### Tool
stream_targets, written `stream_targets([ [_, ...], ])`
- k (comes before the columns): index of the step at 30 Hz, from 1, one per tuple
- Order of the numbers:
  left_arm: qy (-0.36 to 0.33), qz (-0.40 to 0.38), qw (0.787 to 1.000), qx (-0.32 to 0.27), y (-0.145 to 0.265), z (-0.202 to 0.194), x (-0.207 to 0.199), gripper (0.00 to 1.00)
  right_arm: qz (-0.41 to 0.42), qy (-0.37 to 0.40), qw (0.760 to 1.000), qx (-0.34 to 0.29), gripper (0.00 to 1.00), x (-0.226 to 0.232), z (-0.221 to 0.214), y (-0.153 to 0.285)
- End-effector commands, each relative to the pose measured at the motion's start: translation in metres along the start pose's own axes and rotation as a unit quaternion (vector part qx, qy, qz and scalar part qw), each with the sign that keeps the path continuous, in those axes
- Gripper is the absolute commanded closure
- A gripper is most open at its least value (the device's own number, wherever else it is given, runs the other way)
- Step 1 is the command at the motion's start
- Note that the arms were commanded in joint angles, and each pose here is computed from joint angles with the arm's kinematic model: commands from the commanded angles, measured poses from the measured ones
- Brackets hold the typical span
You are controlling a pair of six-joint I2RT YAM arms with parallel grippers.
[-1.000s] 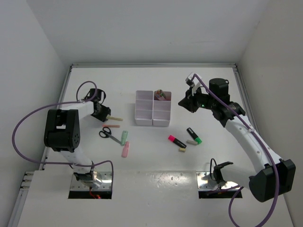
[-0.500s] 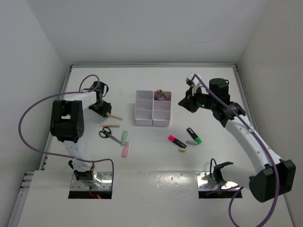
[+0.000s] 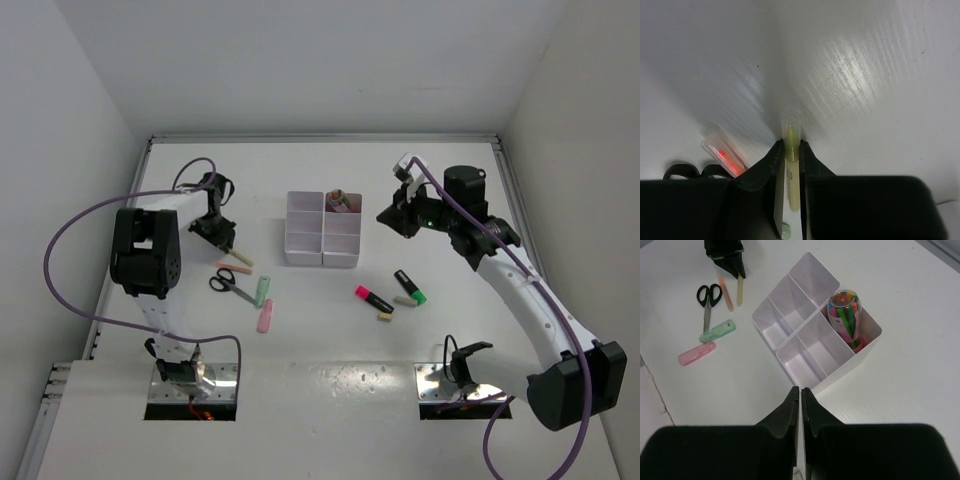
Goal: Sort the stationery into containers
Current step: Pick up the stationery from the center of the board, then place the pen in the storage box.
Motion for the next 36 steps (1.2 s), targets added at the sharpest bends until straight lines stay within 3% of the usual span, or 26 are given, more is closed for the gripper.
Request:
stream_targets([
  [1, -0.024, 0.039, 0.999, 0.03, -0.024, -0.017, 0.008, 0.92, 0.008, 0.019, 0.999, -0.03, 0.95, 0.004, 0.012, 0.004],
  [2, -0.023, 0.031, 0.999, 0.025, -0.023, -0.014, 0.004, 0.99, 0.008, 0.019, 0.999, -0.03, 0.95, 0.005, 0.01, 0.005],
  [6, -0.045, -0.002, 0.999, 0.006, -0.006, -0.001, -0.009, 1.0, 0.004, 0.016, 1.0, -0.026, 0.95, 0.003, 0.009, 0.003],
  [7, -0.052, -0.014, 0.999, -0.003, 0.002, 0.001, -0.015, 1.0, 0.004, 0.016, 1.0, -0.026, 0.89, 0.003, 0.009, 0.003],
  [8, -0.054, -0.039, 0.998, -0.022, 0.019, 0.011, -0.023, 1.0, 0.004, 0.012, 1.0, -0.021, 0.71, 0.001, 0.007, 0.001],
  [9, -0.063, -0.054, 0.996, -0.034, 0.029, 0.014, -0.03, 1.0, 0.004, 0.012, 1.0, -0.021, 0.34, 0.001, 0.006, 0.001],
  [10, -0.087, -0.067, 0.993, -0.047, 0.039, 0.02, -0.033, 1.0, -0.001, 0.01, 1.0, -0.016, 0.3, -0.001, 0.005, -0.001],
  [11, -0.107, -0.091, 0.987, -0.072, 0.058, 0.025, -0.047, 1.0, -0.001, 0.015, 1.0, -0.016, 0.3, -0.002, 0.005, -0.001],
  [12, -0.14, -0.11, 0.98, -0.092, 0.074, 0.028, -0.052, 1.0, -0.006, 0.012, 1.0, -0.012, 0.51, -0.005, 0.001, -0.004],
  [13, -0.155, -0.121, 0.974, -0.111, 0.087, 0.03, -0.058, 1.0, -0.011, 0.019, 1.0, -0.011, 0.8, -0.006, 0.001, -0.004],
  [14, -0.173, -0.132, 0.966, -0.142, 0.106, 0.029, -0.069, 1.0, -0.023, 0.019, 0.999, -0.01, 1.0, -0.009, -0.002, -0.005],
  [18, -0.223, -0.157, 0.936, -0.221, 0.16, 0.017, -0.078, 1.0, -0.047, 0.029, 0.998, -0.014, 1.0, -0.016, -0.007, -0.006],
  [19, -0.236, -0.162, 0.928, -0.238, 0.17, 0.014, -0.08, 1.0, -0.053, 0.034, 0.998, -0.022, 0.86, -0.017, -0.004, -0.006],
  [22, -0.256, -0.213, 0.898, -0.289, 0.206, -0.003, -0.089, 1.0, -0.072, 0.04, 0.996, -0.024, 0.75, -0.021, -0.007, -0.005],
  [28, -0.261, -0.289, 0.839, -0.38, 0.251, -0.043, -0.099, 1.0, -0.094, 0.047, 0.994, -0.02, 0.81, -0.029, -0.012, -0.008],
  [34, -0.175, -0.248, 0.846, -0.438, 0.26, -0.054, -0.112, 1.0, -0.106, 0.041, 0.993, -0.011, 0.83, -0.037, -0.017, -0.012],
  [36, -0.174, -0.227, 0.85, -0.443, 0.246, -0.058, -0.124, 1.0, -0.106, 0.038, 0.994, -0.007, 0.85, -0.037, -0.02, -0.012],
])
Point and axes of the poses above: each gripper's point midway between its finger pads, its own y axis back along the fingers, its own x axis along the line the jaws close on, z = x × y, the point moved 7 cm from there along y, back along the fingers, and after that the axes turned 8 degrees about -y, right-handed, at the moved point
